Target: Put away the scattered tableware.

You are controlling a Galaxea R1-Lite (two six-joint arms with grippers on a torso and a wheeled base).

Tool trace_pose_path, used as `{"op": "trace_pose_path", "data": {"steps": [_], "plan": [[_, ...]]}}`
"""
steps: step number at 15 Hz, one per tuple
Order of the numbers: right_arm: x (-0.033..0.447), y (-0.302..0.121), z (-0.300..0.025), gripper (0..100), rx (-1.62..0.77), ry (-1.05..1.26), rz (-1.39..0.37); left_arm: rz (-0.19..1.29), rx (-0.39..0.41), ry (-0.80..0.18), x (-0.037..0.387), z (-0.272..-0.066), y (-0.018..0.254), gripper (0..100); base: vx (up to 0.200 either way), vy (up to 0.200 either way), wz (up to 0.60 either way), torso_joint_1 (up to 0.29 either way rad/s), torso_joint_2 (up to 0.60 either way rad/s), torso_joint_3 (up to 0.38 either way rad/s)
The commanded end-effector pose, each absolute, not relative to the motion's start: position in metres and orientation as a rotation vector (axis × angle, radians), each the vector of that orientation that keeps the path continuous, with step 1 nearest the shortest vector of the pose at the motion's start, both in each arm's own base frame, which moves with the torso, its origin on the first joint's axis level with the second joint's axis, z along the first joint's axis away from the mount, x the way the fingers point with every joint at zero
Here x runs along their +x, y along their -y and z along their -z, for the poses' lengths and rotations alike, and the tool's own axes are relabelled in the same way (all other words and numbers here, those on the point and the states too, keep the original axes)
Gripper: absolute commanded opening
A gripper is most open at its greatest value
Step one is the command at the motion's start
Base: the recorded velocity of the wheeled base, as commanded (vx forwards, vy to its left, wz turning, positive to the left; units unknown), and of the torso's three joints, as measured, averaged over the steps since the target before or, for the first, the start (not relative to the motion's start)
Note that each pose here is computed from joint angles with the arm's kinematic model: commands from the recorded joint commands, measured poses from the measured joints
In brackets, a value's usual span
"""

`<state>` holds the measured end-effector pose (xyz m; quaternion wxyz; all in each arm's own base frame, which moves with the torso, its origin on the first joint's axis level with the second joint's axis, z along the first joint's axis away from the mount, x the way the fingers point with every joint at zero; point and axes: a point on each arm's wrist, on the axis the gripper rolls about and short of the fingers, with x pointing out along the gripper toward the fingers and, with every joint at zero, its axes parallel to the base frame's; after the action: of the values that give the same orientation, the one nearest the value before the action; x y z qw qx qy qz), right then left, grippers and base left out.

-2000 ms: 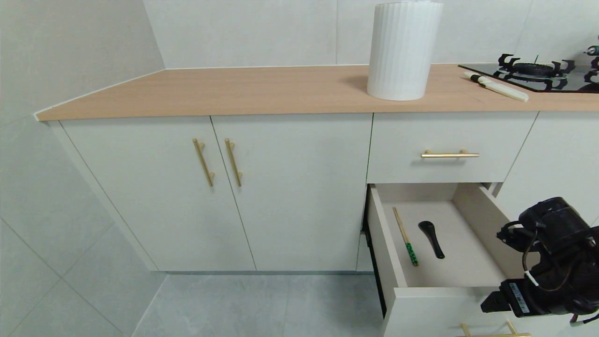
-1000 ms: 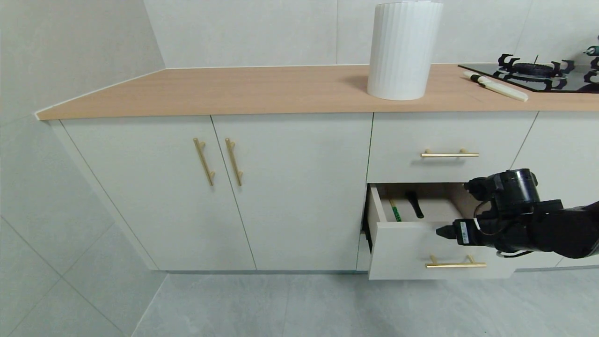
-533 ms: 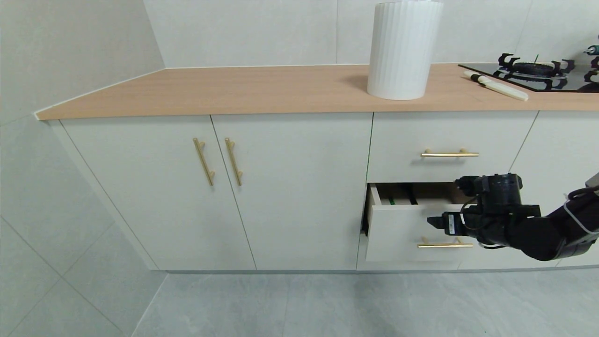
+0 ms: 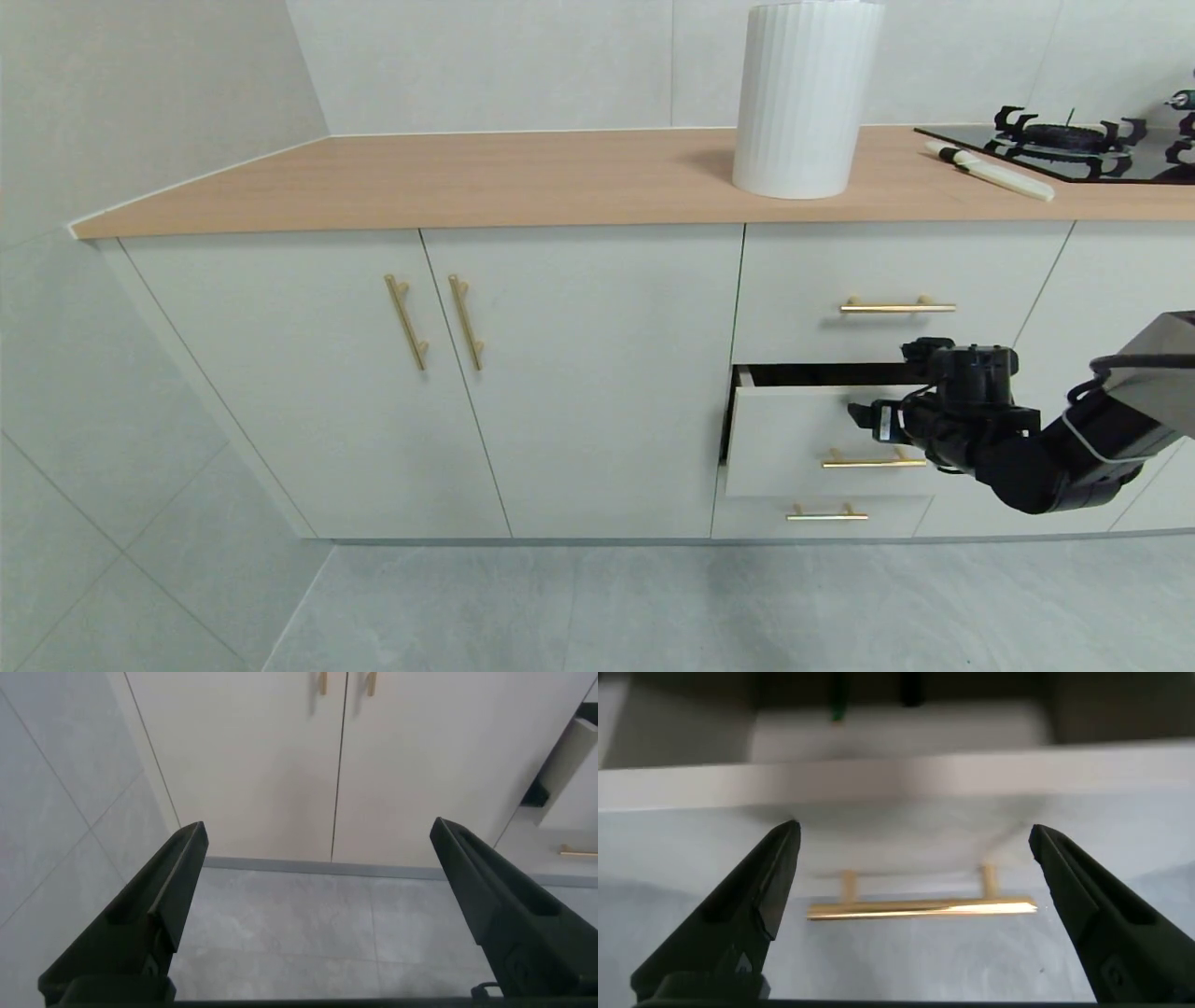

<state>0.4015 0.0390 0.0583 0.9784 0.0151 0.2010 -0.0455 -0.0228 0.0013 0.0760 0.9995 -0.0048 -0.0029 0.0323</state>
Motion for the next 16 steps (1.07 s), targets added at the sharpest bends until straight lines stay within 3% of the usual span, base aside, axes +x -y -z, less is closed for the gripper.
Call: {"op": "trace_pose_path", "data": {"steps": [1, 7, 16], "plan": [[0.407, -0.039, -0.047, 100, 0.027, -0.417, 0.104, -0.066, -0.009, 0.005, -0.023, -0.076, -0.001, 100, 0.000, 0.000, 0.00, 0.000, 0.00, 0.000], [0.427, -0.039, -0.035, 100, 0.030, -0.347, 0.199, -0.066, -0.009, 0.005, -0.023, -0.076, -0.001, 100, 0.000, 0.000, 0.00, 0.000, 0.00, 0.000], [0.452, -0.038, -0.042, 100, 0.123, -0.235, 0.298, -0.064, -0.009, 0.005, -0.023, -0.076, -0.001, 100, 0.000, 0.000, 0.00, 0.000, 0.00, 0.000]]}}
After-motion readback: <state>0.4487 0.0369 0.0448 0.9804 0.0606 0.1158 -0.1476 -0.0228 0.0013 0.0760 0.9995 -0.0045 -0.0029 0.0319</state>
